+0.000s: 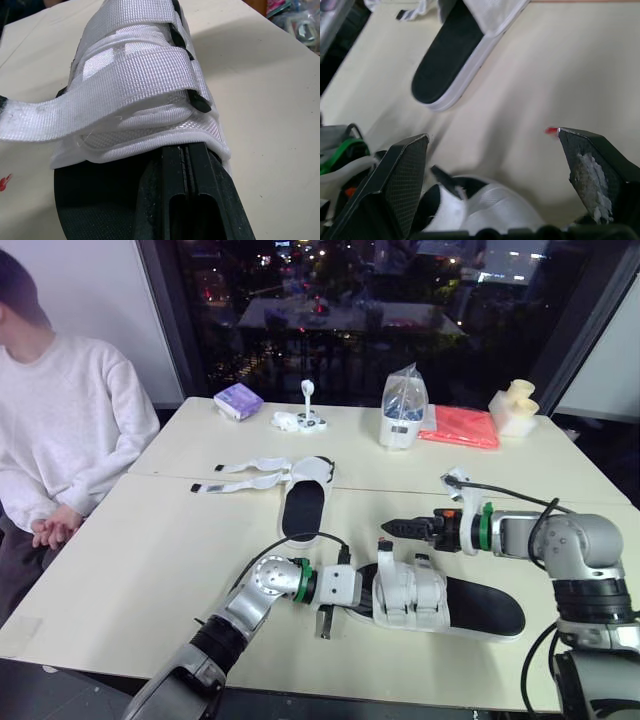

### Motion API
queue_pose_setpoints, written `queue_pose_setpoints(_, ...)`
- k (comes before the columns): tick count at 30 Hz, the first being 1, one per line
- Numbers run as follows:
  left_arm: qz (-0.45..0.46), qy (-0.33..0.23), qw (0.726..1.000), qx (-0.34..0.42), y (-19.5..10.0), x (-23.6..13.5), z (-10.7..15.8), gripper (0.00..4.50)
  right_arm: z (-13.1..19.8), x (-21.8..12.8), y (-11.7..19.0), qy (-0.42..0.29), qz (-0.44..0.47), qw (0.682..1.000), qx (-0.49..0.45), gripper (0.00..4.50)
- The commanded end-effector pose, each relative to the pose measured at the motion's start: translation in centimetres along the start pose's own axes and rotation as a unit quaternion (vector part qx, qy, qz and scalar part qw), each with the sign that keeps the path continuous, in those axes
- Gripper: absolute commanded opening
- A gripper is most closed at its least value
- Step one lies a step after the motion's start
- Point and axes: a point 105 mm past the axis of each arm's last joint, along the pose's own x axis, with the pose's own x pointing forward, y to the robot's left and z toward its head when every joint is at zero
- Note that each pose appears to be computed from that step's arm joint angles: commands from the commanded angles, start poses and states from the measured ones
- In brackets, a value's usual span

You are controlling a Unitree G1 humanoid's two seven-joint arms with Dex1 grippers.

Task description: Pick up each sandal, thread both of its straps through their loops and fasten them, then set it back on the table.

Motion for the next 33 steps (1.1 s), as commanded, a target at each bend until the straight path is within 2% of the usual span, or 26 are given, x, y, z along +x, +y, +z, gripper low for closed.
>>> queue_pose_setpoints(1,-0.116,0.112,0.983,-0.085,-6.5,0.9,-5.9,0.00,-0.3,0.1,0.6,-0.002,0.015,1.000,-0.003,4.45)
queue_pose_setpoints(8,-0.114,0.113,0.983,-0.087,-6.6,0.8,-6.0,0.00,-0.8,0.6,1.5,0.002,0.038,0.999,-0.005,4.45)
queue_pose_setpoints(9,-0.114,0.113,0.983,-0.087,-6.6,0.9,-6.1,0.00,-0.8,0.7,1.6,0.001,0.041,0.999,-0.006,4.22)
queue_pose_setpoints(11,-0.114,0.113,0.983,-0.087,-6.6,0.9,-6.1,0.00,-0.7,0.7,1.8,0.000,0.043,0.999,-0.012,3.59)
queue_pose_setpoints(12,-0.114,0.113,0.983,-0.087,-6.7,0.9,-6.1,0.00,-0.8,0.7,1.9,0.001,0.046,0.999,-0.015,3.14)
queue_pose_setpoints(18,-0.114,0.113,0.983,-0.088,-6.7,1.0,-6.2,0.00,-0.9,0.6,2.4,0.010,0.057,0.998,-0.027,0.02)
queue_pose_setpoints(33,-0.119,0.115,0.982,-0.091,-7.4,1.2,-6.8,0.00,2.1,-2.0,4.7,-0.021,0.097,0.992,-0.083,0.02)
